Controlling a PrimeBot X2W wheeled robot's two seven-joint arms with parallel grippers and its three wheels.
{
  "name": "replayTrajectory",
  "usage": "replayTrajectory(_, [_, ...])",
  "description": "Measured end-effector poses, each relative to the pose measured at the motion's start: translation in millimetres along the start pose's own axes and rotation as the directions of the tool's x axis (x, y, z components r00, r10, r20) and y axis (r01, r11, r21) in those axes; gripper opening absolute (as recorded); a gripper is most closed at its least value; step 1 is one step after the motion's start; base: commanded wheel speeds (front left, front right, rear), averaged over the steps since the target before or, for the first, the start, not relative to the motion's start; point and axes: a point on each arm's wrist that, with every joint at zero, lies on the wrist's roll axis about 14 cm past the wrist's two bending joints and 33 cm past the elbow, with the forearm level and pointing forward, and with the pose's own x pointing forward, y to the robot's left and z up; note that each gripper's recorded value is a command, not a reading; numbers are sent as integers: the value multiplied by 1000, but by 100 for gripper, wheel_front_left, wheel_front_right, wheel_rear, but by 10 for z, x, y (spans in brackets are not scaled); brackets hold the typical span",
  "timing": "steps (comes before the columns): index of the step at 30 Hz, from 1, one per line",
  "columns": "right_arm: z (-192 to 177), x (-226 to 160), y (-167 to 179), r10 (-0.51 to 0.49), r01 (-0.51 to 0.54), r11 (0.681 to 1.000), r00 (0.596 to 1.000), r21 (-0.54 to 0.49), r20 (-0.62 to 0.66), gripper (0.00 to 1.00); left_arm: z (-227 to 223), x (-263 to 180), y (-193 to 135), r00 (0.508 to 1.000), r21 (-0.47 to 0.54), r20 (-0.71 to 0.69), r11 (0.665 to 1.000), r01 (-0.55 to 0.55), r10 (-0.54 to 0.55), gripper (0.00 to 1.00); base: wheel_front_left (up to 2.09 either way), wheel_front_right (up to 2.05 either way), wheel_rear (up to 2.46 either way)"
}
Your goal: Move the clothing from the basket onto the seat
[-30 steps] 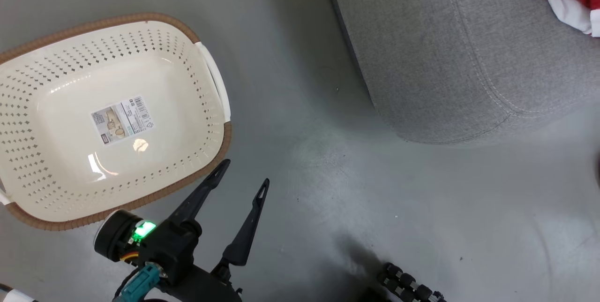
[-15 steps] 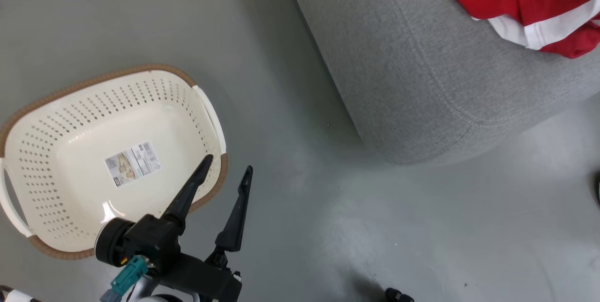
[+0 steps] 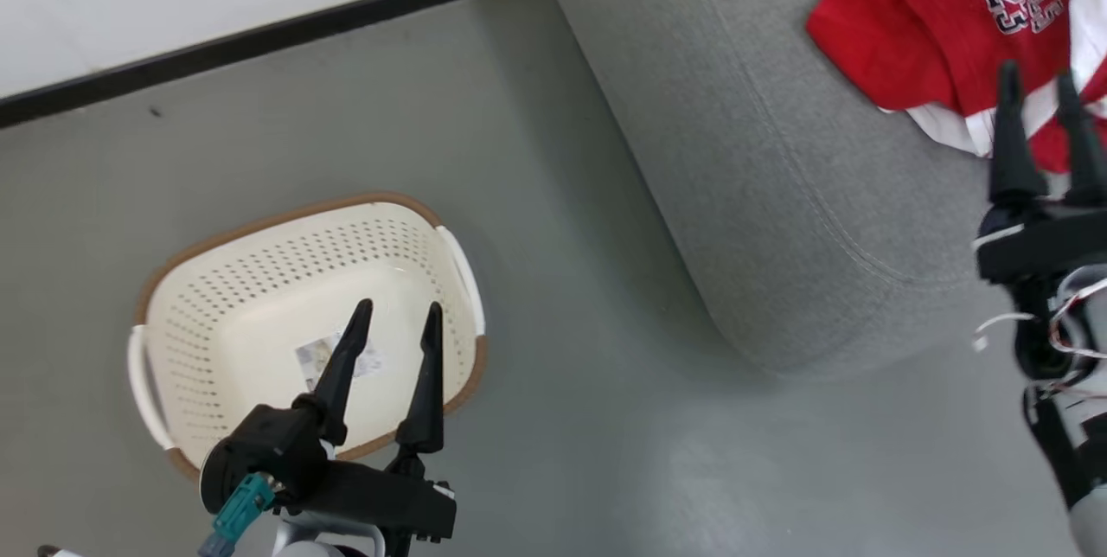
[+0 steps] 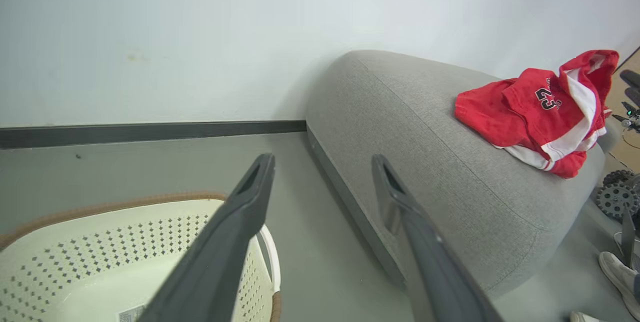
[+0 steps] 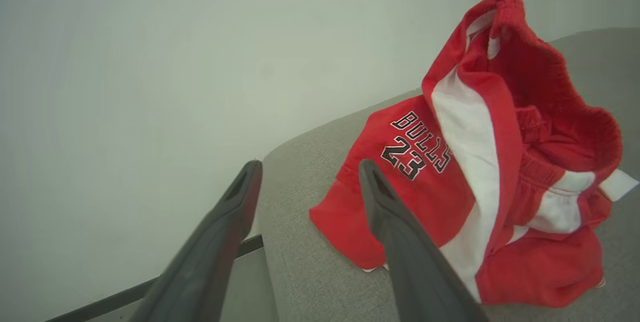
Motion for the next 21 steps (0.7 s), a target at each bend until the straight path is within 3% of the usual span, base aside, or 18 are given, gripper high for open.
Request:
replayTrajectory(8, [-332, -180, 667, 162, -156, 984, 985, 81, -68, 100, 283, -349, 391, 981, 42, 89, 983, -177, 173, 100, 0, 0, 0])
replayTrajectory(21, [-1038, -947, 1413, 354, -321, 932, 902, 167, -246, 100, 606, -1180, 820, 898, 72, 203, 908, -412, 391, 100, 0, 0, 0])
